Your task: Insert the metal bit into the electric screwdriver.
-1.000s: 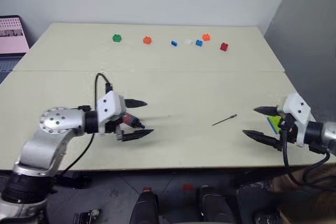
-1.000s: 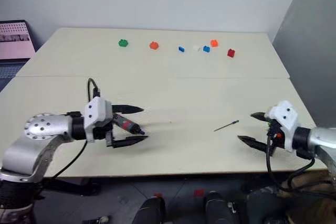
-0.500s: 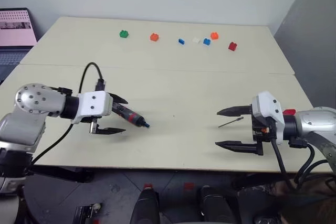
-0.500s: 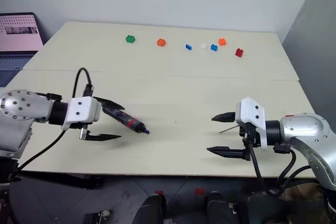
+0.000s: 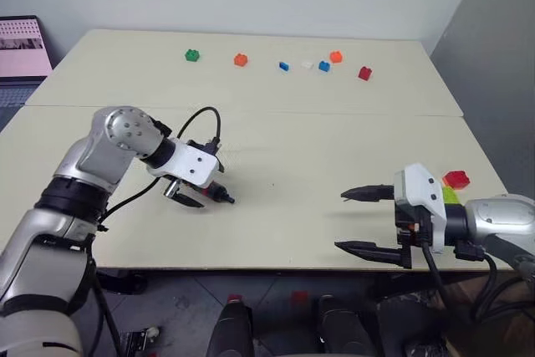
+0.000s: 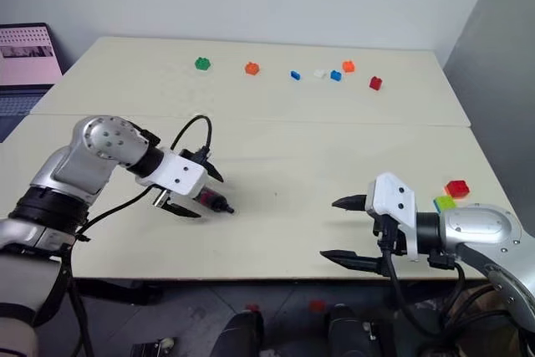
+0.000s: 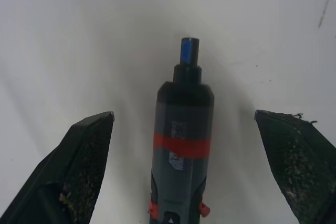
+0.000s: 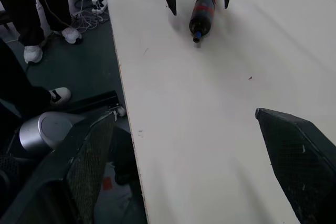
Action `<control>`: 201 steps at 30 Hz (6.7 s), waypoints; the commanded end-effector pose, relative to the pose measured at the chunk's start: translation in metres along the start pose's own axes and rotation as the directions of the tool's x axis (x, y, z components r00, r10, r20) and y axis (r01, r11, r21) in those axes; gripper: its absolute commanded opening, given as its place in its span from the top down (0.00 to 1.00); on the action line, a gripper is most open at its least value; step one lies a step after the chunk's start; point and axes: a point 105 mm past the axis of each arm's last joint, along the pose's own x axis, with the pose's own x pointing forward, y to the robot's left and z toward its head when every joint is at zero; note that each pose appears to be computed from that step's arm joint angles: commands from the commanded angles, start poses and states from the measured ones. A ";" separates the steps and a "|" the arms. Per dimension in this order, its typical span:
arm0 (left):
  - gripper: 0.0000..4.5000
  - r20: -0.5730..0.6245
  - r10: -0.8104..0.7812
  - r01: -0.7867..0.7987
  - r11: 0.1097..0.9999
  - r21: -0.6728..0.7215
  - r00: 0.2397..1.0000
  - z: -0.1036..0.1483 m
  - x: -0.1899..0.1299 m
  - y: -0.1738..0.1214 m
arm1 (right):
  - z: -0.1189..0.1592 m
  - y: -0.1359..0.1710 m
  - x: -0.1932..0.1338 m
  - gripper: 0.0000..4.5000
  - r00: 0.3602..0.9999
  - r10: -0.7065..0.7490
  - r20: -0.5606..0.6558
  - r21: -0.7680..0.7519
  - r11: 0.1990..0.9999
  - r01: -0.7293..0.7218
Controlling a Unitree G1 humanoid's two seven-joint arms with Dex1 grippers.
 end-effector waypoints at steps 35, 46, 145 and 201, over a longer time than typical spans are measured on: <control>0.51 -0.102 -0.066 0.070 0.997 0.035 0.993 -0.011 0.032 0.004 | 0.005 0.002 -0.007 0.00 0.999 -0.044 -0.003 -0.030 0.999 0.044; 0.64 0.030 0.010 -0.010 1.000 -0.001 0.999 0.002 0.037 0.005 | 0.004 0.000 -0.009 0.00 0.999 -0.053 -0.009 -0.045 0.998 0.052; 0.64 0.105 0.994 -0.428 0.110 -0.897 0.035 0.082 0.019 0.043 | 0.014 -0.074 -0.023 0.00 0.977 -0.195 -0.084 -0.216 0.961 0.173; 0.64 0.106 0.994 -0.467 0.094 -0.879 0.001 0.089 0.011 0.044 | -0.070 -0.158 0.032 1.00 0.606 0.118 -0.786 -0.290 0.796 -0.531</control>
